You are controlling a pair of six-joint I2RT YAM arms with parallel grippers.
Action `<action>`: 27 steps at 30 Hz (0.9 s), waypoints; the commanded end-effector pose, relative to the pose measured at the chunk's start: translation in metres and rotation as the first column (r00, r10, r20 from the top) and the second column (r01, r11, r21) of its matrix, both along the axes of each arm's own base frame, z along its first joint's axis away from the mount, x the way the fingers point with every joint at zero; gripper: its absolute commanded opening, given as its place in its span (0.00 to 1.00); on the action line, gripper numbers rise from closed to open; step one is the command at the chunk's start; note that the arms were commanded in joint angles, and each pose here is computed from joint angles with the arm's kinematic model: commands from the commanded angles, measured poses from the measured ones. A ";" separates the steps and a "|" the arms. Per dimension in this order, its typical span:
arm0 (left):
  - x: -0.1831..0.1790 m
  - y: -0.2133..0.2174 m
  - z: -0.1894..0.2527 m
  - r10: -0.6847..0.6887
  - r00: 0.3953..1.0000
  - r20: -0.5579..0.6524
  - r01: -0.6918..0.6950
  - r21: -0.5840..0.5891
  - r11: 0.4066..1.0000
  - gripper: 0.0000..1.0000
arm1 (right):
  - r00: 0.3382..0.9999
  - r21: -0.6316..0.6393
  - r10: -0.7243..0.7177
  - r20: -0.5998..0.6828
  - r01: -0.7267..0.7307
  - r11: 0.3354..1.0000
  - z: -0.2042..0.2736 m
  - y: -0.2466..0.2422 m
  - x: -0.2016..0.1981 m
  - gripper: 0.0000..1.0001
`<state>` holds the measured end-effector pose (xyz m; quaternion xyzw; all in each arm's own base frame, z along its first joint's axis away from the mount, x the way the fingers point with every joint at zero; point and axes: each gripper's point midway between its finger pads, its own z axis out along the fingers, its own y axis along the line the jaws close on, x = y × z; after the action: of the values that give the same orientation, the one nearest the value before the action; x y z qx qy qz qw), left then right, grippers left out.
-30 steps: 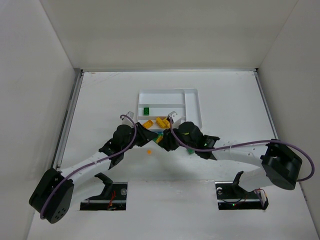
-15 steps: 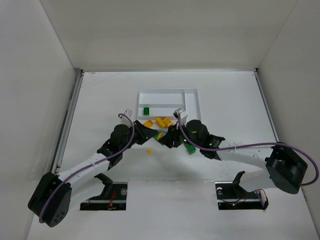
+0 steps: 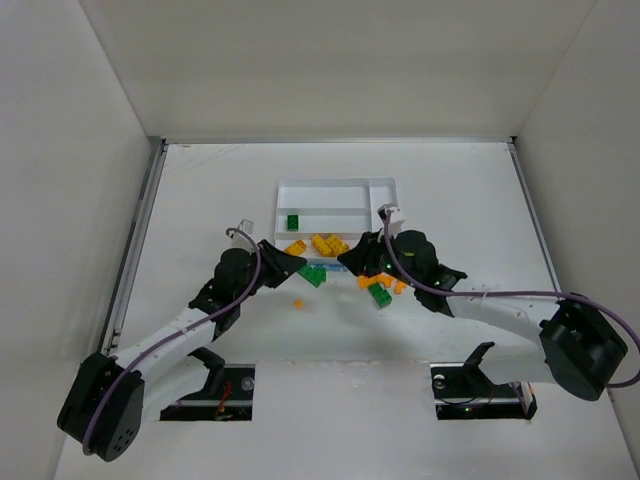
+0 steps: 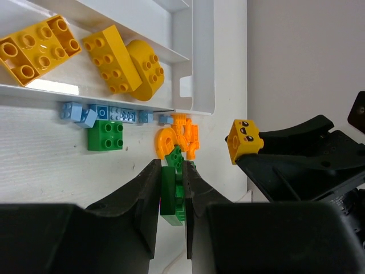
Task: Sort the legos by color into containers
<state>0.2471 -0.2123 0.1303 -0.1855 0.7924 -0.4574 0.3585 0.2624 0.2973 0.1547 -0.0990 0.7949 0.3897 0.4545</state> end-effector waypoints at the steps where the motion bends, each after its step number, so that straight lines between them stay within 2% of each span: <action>1: 0.009 -0.002 0.026 -0.004 0.997 0.076 0.006 -0.026 1.000 0.07 | 0.994 -0.028 -0.108 0.033 0.109 0.994 0.009 -0.010 0.024 0.28; 8: 0.027 -0.003 0.044 0.009 0.992 0.128 -0.008 -0.008 1.000 0.08 | 0.959 -0.262 -0.284 0.007 0.276 0.925 -0.031 -0.036 0.057 0.31; 17: 0.069 0.005 0.061 0.088 0.977 0.195 -0.098 0.043 0.994 0.09 | 0.941 -0.256 -0.336 0.033 0.333 0.908 -0.030 -0.033 0.077 0.36; 19: 0.078 0.004 0.061 0.098 0.975 0.199 -0.111 0.051 0.993 0.09 | 0.939 -0.246 -0.342 0.040 0.341 0.907 -0.030 -0.033 0.080 0.40; 24: 0.103 0.002 0.056 0.126 0.972 0.198 -0.142 0.066 0.988 0.09 | 0.934 -0.264 -0.356 0.037 0.352 0.898 -0.039 -0.037 0.081 0.60; 27: 0.119 0.001 0.051 0.143 0.971 0.191 -0.161 0.080 0.984 0.09 | 0.932 -0.252 -0.361 0.042 0.360 0.899 -0.036 -0.041 0.079 0.65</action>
<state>0.3410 -0.2105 0.1477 -0.1926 0.7923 -0.3944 0.4239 0.3277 0.2552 0.0943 -0.0248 0.8667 0.1814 0.4640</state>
